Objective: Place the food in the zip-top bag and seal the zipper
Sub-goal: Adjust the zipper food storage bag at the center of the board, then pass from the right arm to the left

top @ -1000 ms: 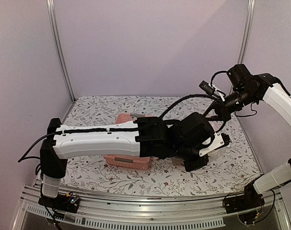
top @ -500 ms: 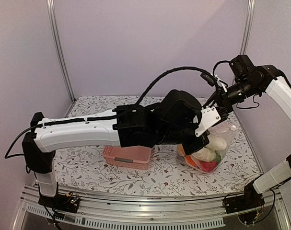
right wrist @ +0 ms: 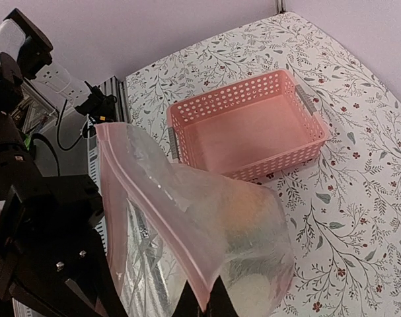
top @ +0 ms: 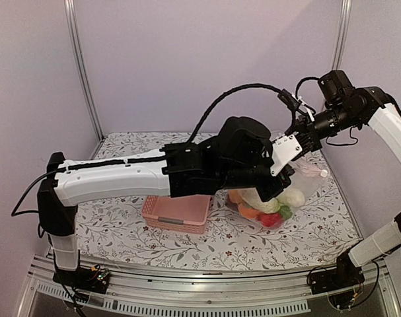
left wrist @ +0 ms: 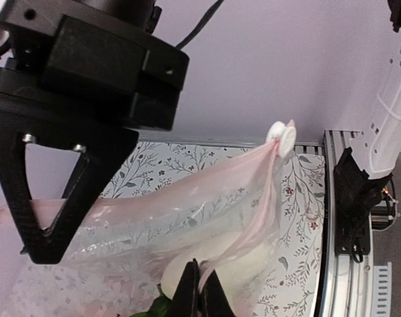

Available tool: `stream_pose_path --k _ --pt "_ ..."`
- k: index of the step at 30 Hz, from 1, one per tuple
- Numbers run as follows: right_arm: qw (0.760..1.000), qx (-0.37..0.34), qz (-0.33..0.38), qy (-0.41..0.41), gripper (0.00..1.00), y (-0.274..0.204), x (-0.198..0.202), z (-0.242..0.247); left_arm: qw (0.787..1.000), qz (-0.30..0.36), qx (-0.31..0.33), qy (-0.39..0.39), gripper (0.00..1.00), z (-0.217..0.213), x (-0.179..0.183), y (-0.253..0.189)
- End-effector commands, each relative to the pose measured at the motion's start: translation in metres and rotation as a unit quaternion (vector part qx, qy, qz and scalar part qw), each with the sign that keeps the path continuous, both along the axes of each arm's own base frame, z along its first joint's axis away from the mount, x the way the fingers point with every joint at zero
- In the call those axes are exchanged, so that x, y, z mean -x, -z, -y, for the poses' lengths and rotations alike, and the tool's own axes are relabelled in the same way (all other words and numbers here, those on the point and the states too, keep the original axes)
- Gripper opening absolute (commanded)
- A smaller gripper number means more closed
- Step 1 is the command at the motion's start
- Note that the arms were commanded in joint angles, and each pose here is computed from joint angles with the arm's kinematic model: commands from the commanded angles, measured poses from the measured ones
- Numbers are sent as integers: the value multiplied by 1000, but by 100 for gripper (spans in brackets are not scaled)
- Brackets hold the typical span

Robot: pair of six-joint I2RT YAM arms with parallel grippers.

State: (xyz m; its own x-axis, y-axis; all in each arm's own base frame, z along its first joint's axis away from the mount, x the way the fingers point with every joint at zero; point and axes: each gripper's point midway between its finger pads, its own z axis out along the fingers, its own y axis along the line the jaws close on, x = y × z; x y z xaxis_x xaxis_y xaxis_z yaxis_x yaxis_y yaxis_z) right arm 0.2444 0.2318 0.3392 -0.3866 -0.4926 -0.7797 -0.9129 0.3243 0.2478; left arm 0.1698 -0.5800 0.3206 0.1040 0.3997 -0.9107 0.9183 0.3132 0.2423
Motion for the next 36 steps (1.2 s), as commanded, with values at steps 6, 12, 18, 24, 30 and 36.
stream_pose_path --k 6,12,18,24,30,36 --pt "996 35 57 53 0 3 -25 10 999 25 29 -6 0 1 16 -16" --pt "1000 -7 -12 -4 0 13 -7 -7 999 1 -29 -36 0 -2 -7 25" --pt "1000 -14 -12 -16 3 10 0 -8 999 -14 -12 -34 0 -5 -3 23" --pt "999 -38 -12 -35 27 -10 13 -9 999 -19 -8 -49 0 -13 -6 25" --pt "995 -14 83 45 43 -43 -12 39 997 -30 -1 -72 0 -23 -13 30" --pt "996 -11 69 52 49 -28 -4 57 992 -52 21 -111 0 -41 -31 31"
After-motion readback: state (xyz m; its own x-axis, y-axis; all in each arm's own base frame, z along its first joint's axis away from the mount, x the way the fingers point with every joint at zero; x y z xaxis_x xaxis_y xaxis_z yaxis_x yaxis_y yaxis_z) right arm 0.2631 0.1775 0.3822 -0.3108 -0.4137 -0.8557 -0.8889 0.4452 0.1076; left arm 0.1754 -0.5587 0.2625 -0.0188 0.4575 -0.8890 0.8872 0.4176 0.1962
